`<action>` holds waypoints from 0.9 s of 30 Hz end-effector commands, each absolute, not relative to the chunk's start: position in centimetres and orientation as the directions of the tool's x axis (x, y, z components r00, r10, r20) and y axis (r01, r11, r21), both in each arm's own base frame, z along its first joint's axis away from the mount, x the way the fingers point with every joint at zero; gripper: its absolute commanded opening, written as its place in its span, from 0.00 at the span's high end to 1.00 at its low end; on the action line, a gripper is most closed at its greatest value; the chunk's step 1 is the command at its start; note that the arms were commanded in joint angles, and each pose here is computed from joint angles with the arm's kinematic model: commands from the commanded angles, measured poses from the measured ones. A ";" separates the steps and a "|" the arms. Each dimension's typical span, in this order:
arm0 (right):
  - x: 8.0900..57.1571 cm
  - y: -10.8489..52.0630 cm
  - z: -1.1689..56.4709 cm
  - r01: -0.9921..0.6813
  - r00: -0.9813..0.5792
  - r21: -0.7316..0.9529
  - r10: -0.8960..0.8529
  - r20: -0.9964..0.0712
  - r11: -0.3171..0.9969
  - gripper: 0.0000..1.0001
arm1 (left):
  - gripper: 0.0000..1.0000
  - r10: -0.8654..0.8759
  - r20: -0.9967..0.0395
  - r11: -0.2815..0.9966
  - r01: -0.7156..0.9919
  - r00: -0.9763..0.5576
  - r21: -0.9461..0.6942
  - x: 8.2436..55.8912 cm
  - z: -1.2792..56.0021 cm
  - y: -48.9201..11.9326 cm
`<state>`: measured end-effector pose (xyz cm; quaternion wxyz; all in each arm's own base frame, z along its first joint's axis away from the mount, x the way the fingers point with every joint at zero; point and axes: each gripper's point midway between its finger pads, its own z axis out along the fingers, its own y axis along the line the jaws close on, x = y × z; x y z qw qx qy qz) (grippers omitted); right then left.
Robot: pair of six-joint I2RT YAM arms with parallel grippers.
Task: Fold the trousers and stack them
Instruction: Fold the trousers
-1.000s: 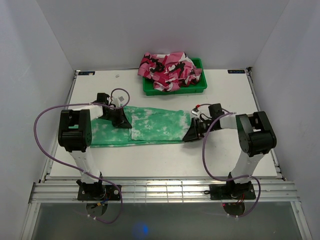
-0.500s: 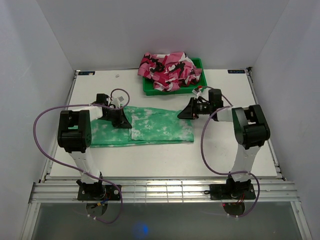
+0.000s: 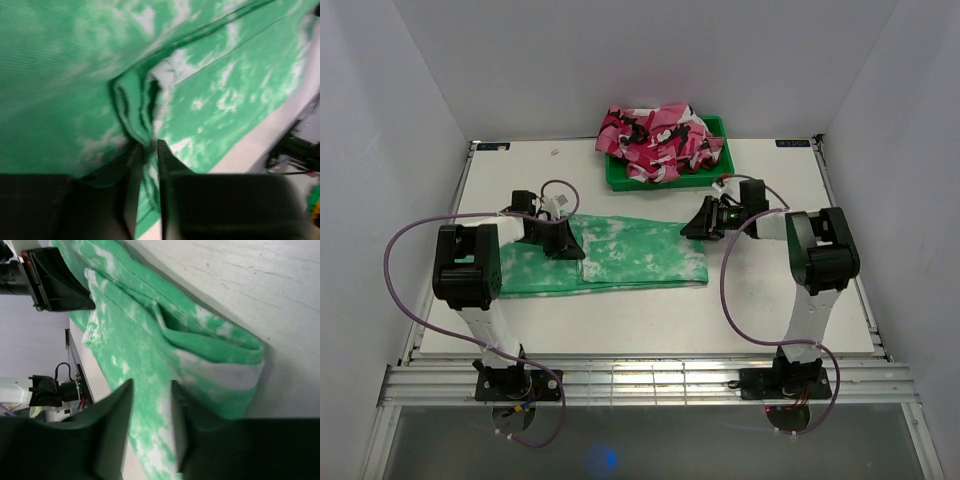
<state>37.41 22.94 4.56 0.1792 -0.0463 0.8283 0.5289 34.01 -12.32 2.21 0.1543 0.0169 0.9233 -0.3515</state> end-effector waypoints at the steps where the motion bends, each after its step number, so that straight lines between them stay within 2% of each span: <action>1: 37.9 20.6 10.3 -0.423 -0.839 0.729 0.072 -0.540 0.538 0.50 | 0.66 -0.031 -0.295 0.755 0.171 -0.955 -0.633 31.9 3.5 -12.2; 3: 36.6 18.9 11.6 -0.432 -0.821 0.682 0.056 -0.568 0.590 0.37 | 0.44 -0.018 -0.349 0.745 0.220 -0.937 -0.629 32.4 5.6 -12.4; 4: 36.2 18.2 11.8 -0.427 -0.816 0.669 0.058 -0.575 0.608 0.30 | 0.38 -0.013 -0.397 0.741 0.257 -0.918 -0.621 32.7 7.3 -12.3; 5: 36.0 17.2 12.4 -0.423 -0.804 0.653 0.072 -0.590 0.628 0.27 | 0.30 -0.009 -0.422 0.740 0.277 -0.907 -0.612 32.8 8.1 -12.2; 6: 35.2 16.6 11.3 -0.408 -0.814 0.648 0.066 -0.578 0.644 0.27 | 0.26 -0.018 -0.441 0.740 0.285 -0.897 -0.609 33.0 9.2 -12.0; 7: 34.6 16.0 10.6 -0.386 -0.827 0.651 0.068 -0.558 0.653 0.27 | 0.18 -0.018 -0.459 0.738 0.298 -0.888 -0.605 33.0 10.0 -12.0; 11: 32.7 15.1 7.8 -0.320 -0.880 0.692 0.068 -0.471 0.647 0.29 | 0.11 -0.080 -0.512 0.743 0.291 -0.856 -0.602 33.4 13.3 -9.5; 13: 31.7 15.5 6.1 -0.270 -0.910 0.733 0.084 -0.407 0.625 0.30 | 0.10 -0.145 -0.488 0.724 0.244 -0.861 -0.646 33.2 14.3 -7.6; 19: 32.1 15.8 2.4 -0.214 -0.928 0.760 0.115 -0.355 0.614 0.41 | 0.10 -0.245 -0.483 0.739 0.161 -0.840 -0.654 32.9 14.5 -0.4; 27: 31.4 17.9 -0.2 -0.186 -0.948 0.778 0.098 -0.302 0.600 0.47 | 0.10 -0.366 -0.484 0.758 0.047 -0.795 -0.650 31.7 14.5 5.6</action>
